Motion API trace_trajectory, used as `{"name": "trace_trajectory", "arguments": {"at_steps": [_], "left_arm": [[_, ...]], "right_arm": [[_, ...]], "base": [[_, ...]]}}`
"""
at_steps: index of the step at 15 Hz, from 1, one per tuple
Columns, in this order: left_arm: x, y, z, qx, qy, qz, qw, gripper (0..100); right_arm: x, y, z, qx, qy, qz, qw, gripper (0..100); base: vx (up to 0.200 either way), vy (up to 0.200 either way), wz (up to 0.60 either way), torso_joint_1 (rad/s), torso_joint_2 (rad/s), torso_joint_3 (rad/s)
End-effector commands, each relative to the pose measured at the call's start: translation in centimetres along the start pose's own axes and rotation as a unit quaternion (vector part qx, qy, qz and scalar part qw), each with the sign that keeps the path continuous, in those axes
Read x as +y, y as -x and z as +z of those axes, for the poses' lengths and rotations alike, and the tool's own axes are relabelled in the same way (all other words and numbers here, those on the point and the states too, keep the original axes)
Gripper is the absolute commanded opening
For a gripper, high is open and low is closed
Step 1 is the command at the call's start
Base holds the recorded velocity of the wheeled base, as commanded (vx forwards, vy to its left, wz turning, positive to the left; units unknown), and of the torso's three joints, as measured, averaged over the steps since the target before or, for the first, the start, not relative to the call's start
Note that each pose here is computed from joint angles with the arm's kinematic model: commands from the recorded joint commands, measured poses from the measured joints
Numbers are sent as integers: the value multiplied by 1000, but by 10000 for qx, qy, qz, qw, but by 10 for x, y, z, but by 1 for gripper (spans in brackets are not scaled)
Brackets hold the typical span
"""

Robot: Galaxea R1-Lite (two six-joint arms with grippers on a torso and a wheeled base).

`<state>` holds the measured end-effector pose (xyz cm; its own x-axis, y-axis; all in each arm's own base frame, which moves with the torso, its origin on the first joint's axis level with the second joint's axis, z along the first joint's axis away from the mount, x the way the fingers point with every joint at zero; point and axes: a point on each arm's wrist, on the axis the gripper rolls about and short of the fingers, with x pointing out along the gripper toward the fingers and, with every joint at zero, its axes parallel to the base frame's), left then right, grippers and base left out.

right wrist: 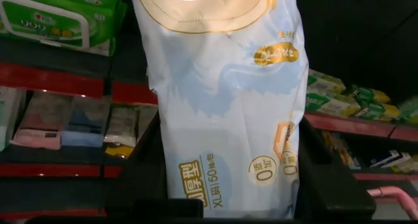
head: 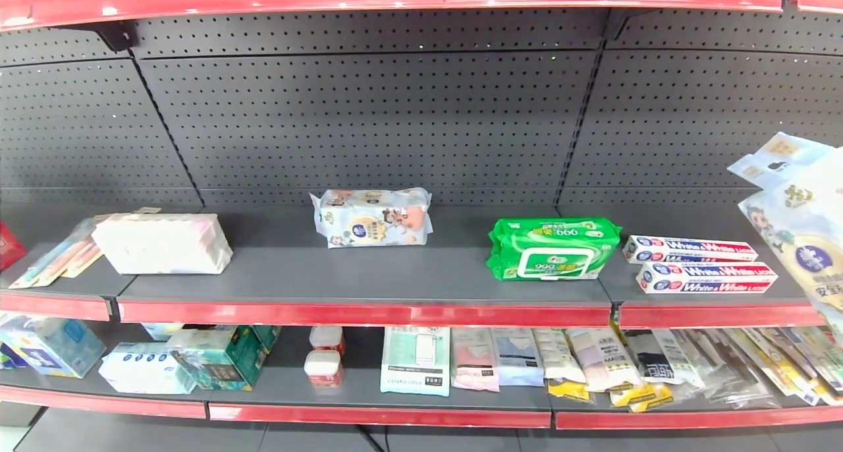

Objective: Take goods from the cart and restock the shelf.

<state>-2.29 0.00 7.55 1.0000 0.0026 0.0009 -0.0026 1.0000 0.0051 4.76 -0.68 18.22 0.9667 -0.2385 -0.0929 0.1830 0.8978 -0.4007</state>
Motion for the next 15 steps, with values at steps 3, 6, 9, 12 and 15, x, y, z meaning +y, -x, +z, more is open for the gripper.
{"name": "trace_trajectory", "arguments": {"at_steps": [3, 6, 9, 12, 15], "left_arm": [[0, 0, 0, 4, -5, 3, 10000, 100], [0, 0, 0, 4, -5, 3, 10000, 100], [0, 0, 0, 4, -5, 3, 10000, 100], [0, 0, 0, 4, -5, 3, 10000, 100], [0, 0, 0, 4, -5, 3, 10000, 100]], "right_arm": [[1, 9, 0, -404, -111, 391, 9984, 0], [0, 19, 0, -728, -403, 618, 9946, 0], [0, 25, -1, -923, -583, 726, 9914, 0], [1, 26, -2, -922, -585, 702, 9915, 0], [1, 26, -2, -912, -585, 698, 9917, 0]], "base": [[0, 0, 0, 0, 0, 0], [0, 0, 0, 0, 0, 0], [0, 0, 0, 0, 0, 0], [67, 0, 0, 1, 1, 2], [200, 0, 0, -9, -4, 2]]}}
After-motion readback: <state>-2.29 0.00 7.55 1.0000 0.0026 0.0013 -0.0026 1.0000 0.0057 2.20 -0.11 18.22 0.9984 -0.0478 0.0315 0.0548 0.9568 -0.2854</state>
